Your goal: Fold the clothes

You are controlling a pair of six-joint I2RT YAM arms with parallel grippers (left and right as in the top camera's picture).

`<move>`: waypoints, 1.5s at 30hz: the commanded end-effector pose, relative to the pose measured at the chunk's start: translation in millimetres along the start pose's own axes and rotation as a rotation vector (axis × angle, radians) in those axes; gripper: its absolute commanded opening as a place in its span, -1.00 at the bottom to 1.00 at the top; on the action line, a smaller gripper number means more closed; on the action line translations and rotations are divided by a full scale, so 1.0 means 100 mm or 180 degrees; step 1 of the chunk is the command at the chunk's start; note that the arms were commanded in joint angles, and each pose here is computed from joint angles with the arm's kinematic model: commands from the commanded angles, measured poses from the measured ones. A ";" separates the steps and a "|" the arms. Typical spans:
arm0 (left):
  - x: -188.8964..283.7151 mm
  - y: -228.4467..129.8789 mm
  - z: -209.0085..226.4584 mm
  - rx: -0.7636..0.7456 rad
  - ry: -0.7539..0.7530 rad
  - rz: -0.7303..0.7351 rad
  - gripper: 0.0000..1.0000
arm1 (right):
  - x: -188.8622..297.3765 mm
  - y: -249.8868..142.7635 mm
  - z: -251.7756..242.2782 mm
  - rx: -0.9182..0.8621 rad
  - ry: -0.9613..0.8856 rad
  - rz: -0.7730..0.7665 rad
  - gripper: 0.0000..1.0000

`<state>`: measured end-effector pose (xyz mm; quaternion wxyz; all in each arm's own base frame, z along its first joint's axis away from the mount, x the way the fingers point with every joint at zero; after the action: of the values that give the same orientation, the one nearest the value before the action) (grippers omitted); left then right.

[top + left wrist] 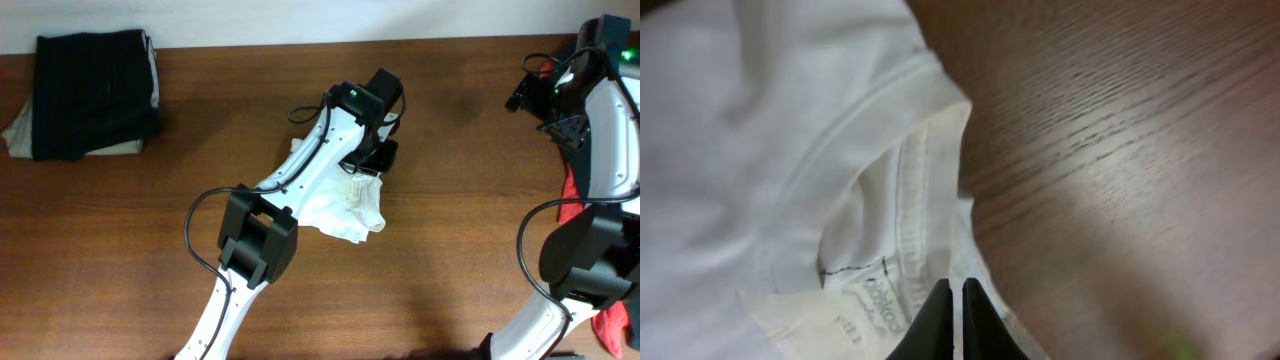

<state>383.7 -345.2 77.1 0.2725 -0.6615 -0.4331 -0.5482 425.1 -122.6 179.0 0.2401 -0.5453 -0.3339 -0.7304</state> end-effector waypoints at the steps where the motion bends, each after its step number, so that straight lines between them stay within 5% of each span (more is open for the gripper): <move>1: -0.28 -0.17 0.08 0.0122 0.0083 0.0267 -0.89 | 0.01 0.02 -0.03 0.0019 -0.0026 -0.0019 0.97; 14: -0.46 -0.13 -0.21 -0.0098 0.0051 0.0143 -0.87 | 0.01 0.02 -0.03 0.0019 -0.0026 -0.0019 0.97; 17: 0.00 0.00 -0.18 -0.0158 0.0090 -0.0045 -0.88 | 0.01 0.02 -0.03 0.0019 -0.0027 -0.0020 0.97; 18: 0.26 0.06 -0.10 -0.0129 0.0200 -0.0181 -0.79 | 0.01 0.02 -0.03 0.0019 -0.0026 -0.0019 0.97; 19: 0.53 0.13 0.03 -0.0080 0.0385 -0.0329 -0.49 | 0.01 0.02 -0.03 0.0019 -0.0026 -0.0019 0.97; 20: 0.82 0.18 0.26 0.0010 0.0671 -0.0492 0.09 | 0.01 0.02 -0.03 0.0019 -0.0026 -0.0019 0.97; 22: 1.17 0.25 0.72 0.0214 0.1140 -0.0692 0.49 | 0.01 0.02 -0.03 0.0019 -0.0026 -0.0019 0.97; 23: 1.25 0.25 0.98 0.0364 0.1232 -0.0712 0.98 | 0.01 0.02 -0.03 0.0019 -0.0026 -0.0019 0.97; 26: 1.35 0.14 1.51 0.0739 0.1166 -0.0622 0.98 | 0.01 0.02 -0.03 0.0019 -0.0026 -0.0019 0.97; 30: 1.34 -0.03 2.16 0.1254 0.0628 -0.0546 0.99 | 0.01 0.02 -0.03 0.0019 -0.0027 -0.0020 0.97; 33: 1.06 -0.13 2.10 0.0480 -0.0539 -0.0490 0.98 | 0.01 0.02 -0.03 0.0019 -0.0027 -0.0020 0.97; 36: 0.73 -0.37 2.04 0.0377 -0.1397 -0.0458 0.98 | 0.01 0.02 -0.03 0.0019 -0.0026 -0.0019 0.97; 45: 0.03 -0.75 1.69 0.0567 -0.2174 -0.0260 0.98 | 0.01 0.02 -0.03 0.0019 -0.0027 -0.0020 0.97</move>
<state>418.2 -153.4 38.9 0.1566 -0.7441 -0.5837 -0.2847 425.1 -122.6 179.0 0.2401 -0.5453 -0.3339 -0.7304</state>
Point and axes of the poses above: each gripper's point midway between its finger pads, its own x axis back along the fingers, its own z axis along the line the jaws close on, y = z × x, the point moved 1 cm from there along x, back along the fingers, and after that the axes turned 4 degrees about -x, right-handed, at the moved point
